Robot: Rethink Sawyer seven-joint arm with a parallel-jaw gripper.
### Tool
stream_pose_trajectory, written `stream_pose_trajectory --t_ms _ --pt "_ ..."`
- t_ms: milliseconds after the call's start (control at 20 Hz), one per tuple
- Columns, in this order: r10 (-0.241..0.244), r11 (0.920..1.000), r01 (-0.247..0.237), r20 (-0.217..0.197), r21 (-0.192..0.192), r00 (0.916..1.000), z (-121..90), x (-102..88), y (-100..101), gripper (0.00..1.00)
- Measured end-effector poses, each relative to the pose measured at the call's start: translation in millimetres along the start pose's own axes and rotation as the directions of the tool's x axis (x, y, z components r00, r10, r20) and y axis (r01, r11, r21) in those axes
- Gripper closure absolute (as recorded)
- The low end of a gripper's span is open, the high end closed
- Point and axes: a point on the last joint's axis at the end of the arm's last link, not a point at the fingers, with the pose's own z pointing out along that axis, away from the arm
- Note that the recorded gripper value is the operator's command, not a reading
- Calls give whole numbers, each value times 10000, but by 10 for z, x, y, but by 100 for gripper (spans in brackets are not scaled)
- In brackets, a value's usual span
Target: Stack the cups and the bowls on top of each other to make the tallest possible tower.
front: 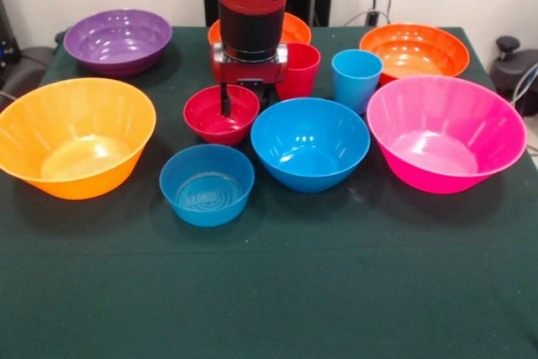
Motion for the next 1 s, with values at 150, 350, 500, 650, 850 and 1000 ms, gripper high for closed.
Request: stream_pose_trajectory --t_ms 150,350,500,650,850,1000 --pt "2 10000 -3 86 29 10000 -31 -34 -12 0" --pt "-8 10000 7 131 21 9999 -39 -56 -6 0" --pt "-23 10000 23 135 -14 9999 -34 -61 13 100" --pt "-29 10000 29 135 -17 9999 -34 -62 15 100" --pt "-15 10000 14 284 56 9996 -95 -118 -17 100" --pt "-13 10000 10 354 88 9994 -127 -142 -29 100"
